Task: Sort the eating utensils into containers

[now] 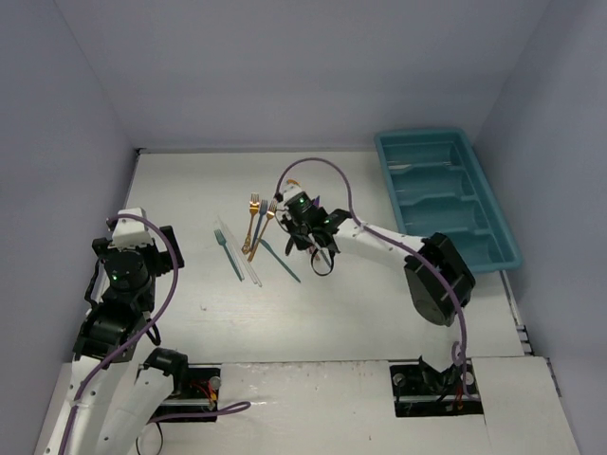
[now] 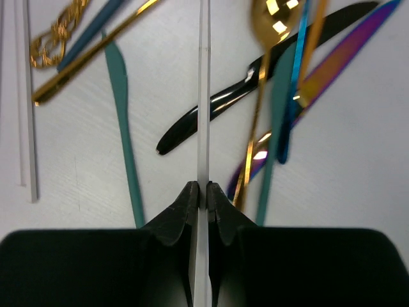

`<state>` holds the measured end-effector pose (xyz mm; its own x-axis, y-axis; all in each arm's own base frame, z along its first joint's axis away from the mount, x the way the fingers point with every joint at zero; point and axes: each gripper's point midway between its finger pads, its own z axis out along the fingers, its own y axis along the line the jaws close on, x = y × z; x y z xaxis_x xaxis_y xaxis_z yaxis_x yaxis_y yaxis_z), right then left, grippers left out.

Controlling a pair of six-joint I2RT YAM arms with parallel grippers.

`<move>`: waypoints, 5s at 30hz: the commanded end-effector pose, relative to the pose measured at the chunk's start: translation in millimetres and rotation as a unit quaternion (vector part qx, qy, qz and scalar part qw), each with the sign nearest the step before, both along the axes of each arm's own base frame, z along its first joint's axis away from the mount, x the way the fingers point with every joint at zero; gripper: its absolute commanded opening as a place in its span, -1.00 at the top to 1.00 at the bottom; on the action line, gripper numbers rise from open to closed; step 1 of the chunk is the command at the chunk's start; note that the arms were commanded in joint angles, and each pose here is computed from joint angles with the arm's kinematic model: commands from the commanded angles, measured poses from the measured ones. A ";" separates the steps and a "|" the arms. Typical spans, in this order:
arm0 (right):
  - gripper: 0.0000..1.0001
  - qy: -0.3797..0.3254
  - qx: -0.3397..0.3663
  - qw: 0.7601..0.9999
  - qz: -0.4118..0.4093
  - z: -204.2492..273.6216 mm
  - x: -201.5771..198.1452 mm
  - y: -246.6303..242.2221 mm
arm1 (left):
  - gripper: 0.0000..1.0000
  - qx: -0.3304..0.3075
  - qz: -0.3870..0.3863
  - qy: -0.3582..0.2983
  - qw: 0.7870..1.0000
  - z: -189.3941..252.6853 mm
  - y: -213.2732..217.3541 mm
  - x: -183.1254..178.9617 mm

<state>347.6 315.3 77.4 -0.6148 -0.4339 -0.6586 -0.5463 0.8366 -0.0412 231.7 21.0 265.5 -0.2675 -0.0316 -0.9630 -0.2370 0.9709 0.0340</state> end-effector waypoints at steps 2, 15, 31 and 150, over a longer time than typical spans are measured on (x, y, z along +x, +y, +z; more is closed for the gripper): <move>1.00 -0.153 0.108 0.961 -0.205 155.4 96.3 -99.8 | -0.80 -0.005 0.000 -0.018 1.000 10.0 -1.8 5.7; 1.00 -0.190 0.291 0.751 -0.562 194.0 215.5 -359.3 | -0.80 0.000 0.004 -0.007 1.000 5.3 -1.1 8.8; 1.00 -0.158 0.431 0.636 -0.621 126.7 322.8 -409.7 | -0.80 0.005 0.005 0.010 1.000 -2.5 -1.4 12.3; 0.36 0.016 -0.020 0.997 0.074 -63.1 -67.0 115.3 | -0.80 -0.005 -0.003 -0.011 1.000 6.8 -3.1 6.7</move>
<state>276.2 420.2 15.4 -0.5687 -0.5390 -0.6213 -0.6489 0.7582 -0.0638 233.4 19.8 262.6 -0.2811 -0.0282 -0.9593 -0.2326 0.9718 0.0396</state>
